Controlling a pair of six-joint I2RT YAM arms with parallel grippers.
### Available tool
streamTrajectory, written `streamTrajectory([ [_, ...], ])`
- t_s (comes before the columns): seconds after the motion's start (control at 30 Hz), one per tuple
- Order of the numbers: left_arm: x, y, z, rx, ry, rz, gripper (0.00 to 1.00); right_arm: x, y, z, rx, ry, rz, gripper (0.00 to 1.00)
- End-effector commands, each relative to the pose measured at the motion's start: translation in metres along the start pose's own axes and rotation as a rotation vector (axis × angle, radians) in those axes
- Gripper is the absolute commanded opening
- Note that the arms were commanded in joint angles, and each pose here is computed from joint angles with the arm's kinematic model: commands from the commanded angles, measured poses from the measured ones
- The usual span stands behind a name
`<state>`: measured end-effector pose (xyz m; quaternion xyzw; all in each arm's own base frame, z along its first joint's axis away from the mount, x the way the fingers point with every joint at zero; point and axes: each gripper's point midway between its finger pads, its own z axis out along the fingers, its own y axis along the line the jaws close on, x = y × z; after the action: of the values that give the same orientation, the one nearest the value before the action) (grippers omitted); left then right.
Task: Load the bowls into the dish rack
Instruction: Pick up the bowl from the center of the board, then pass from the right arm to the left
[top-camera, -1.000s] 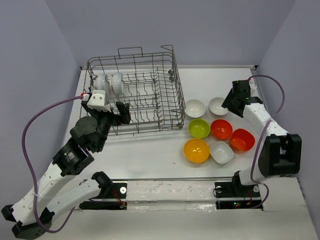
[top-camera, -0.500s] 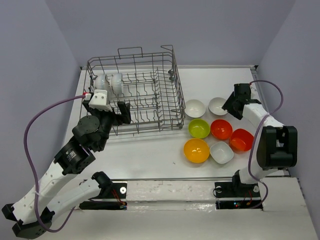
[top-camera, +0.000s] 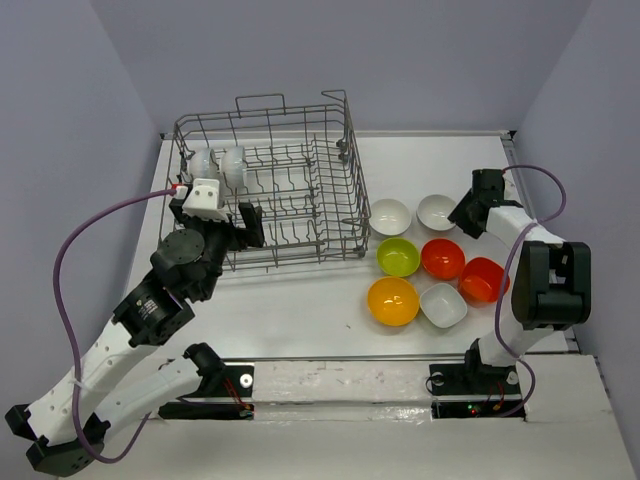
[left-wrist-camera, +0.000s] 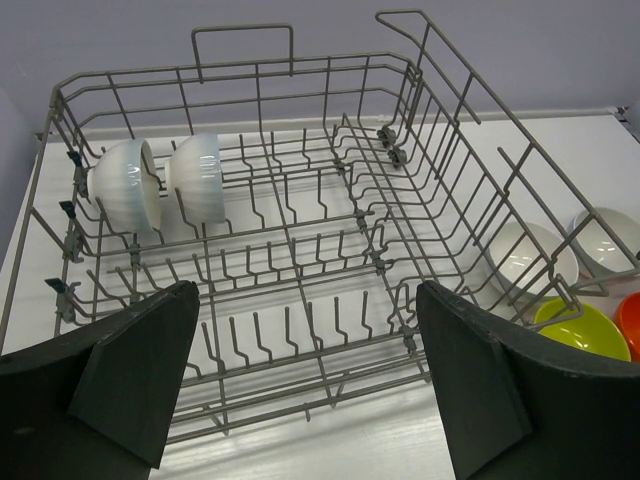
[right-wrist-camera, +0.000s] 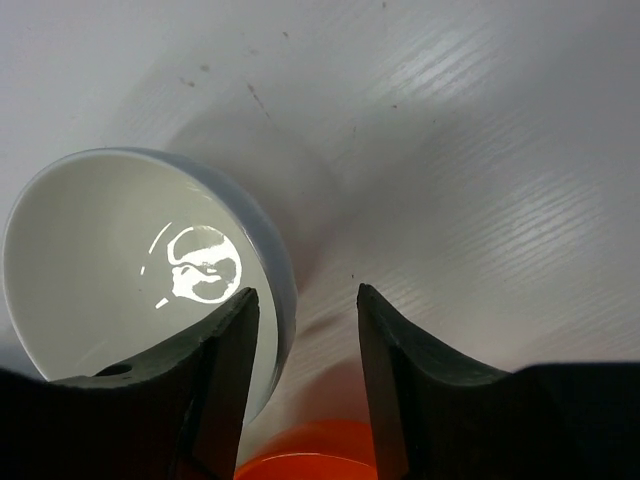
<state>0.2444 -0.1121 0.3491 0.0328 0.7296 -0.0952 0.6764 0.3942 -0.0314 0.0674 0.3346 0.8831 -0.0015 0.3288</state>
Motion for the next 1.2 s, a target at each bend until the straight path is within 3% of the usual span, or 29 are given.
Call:
streamTrajectory([
  [0.0,-0.01,0.0,0.003,-0.016,-0.043,-0.029,0.99,-0.008,0.007,0.005,-0.037,-0.026,0.029,0.48],
  [0.1,-0.009,0.0,0.004,-0.02,-0.041,-0.027,0.99,-0.012,0.007,0.003,-0.045,-0.035,0.04,0.38],
  [0.23,-0.007,0.0,0.005,-0.02,-0.036,-0.022,0.99,-0.018,0.012,-0.001,-0.063,-0.045,0.043,0.1],
  [0.3,-0.007,0.0,0.006,-0.024,-0.035,-0.02,0.99,-0.021,0.009,0.0,-0.061,-0.047,0.049,0.02],
  [0.53,-0.007,-0.001,0.008,-0.03,-0.026,-0.011,0.99,-0.029,0.015,-0.011,-0.091,-0.072,0.06,0.01],
  [0.7,-0.017,-0.011,0.013,-0.013,0.009,-0.017,0.99,-0.071,0.037,-0.05,-0.167,-0.162,0.064,0.01],
  [0.83,-0.03,-0.03,0.022,0.024,0.049,-0.056,0.99,-0.103,0.05,-0.095,-0.224,-0.232,0.057,0.01],
  [1.0,-0.056,-0.048,0.035,0.041,0.064,-0.092,0.99,-0.144,0.083,-0.187,-0.334,-0.384,0.008,0.01],
  [1.17,-0.064,-0.064,0.054,0.035,0.087,-0.096,0.99,-0.122,0.15,-0.282,-0.458,-0.49,-0.118,0.01],
])
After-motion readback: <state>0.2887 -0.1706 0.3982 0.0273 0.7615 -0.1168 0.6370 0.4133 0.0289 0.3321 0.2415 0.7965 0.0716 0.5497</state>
